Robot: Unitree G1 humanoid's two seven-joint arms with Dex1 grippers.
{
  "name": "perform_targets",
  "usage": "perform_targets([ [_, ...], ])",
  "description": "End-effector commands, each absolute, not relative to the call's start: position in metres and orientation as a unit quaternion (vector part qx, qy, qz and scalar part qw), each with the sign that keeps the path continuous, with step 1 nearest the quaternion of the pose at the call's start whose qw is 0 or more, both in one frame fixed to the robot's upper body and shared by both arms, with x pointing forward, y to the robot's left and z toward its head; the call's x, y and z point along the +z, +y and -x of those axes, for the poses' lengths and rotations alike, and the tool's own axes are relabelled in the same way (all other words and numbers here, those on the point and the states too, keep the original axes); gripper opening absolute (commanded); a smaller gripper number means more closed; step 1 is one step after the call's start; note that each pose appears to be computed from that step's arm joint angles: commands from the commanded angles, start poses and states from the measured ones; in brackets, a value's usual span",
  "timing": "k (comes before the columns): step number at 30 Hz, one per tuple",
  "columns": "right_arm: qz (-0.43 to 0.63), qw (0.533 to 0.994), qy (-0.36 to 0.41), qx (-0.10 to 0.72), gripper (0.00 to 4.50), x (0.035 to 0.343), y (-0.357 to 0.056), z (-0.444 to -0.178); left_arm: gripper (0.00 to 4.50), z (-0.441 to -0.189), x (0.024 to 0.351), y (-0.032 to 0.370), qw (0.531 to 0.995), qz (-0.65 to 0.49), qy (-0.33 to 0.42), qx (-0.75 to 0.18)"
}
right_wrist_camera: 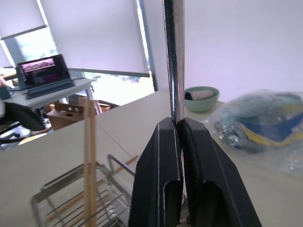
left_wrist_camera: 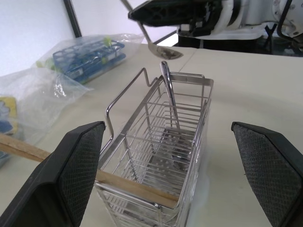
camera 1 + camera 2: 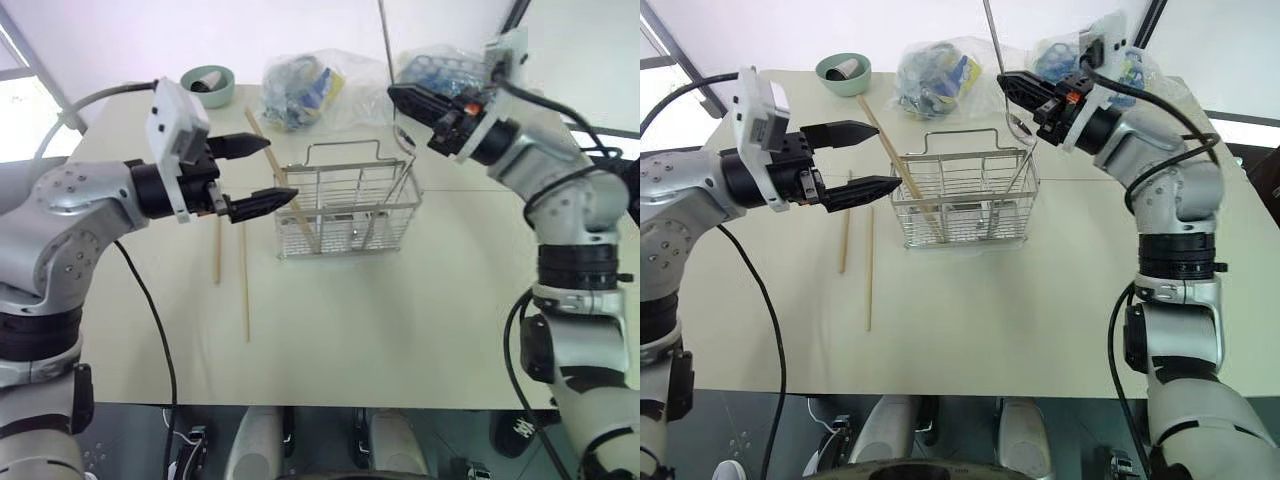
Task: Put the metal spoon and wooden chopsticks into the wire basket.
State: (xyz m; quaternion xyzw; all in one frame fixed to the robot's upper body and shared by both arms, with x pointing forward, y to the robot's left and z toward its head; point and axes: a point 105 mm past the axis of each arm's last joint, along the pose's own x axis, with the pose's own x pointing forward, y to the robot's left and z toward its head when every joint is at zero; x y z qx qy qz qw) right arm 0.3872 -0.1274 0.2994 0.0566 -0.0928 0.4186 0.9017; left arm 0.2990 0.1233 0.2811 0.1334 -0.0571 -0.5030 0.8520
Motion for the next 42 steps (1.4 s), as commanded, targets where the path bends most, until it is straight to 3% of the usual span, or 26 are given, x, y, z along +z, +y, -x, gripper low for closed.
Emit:
perform_targets([
  [1,-0.044,0.897,-0.137,0.418,0.03,0.320,-0.126,-0.384,4.50,-0.294,0.299,0.128,0.856,-0.149,-0.092,-0.487],
  [18,-0.057,0.895,-0.102,0.431,0.03,0.287,-0.122,-0.364,4.50,-0.297,0.306,0.136,0.868,-0.149,-0.100,-0.462],
  [23,-0.064,0.899,-0.098,0.422,1.85,0.280,-0.122,-0.362,4.50,-0.299,0.308,0.135,0.868,-0.147,-0.105,-0.463],
  [28,-0.062,0.907,-0.105,0.404,4.46,0.282,-0.130,-0.362,4.50,-0.301,0.310,0.134,0.867,-0.143,-0.108,-0.465],
  [36,-0.067,0.898,-0.156,0.406,4.46,0.325,-0.158,-0.356,4.50,-0.306,0.338,0.144,0.887,-0.070,-0.153,-0.429],
  [42,-0.035,0.844,-0.173,0.506,4.46,0.355,-0.157,-0.323,4.50,-0.318,0.381,0.167,0.926,0.026,-0.199,-0.320],
])
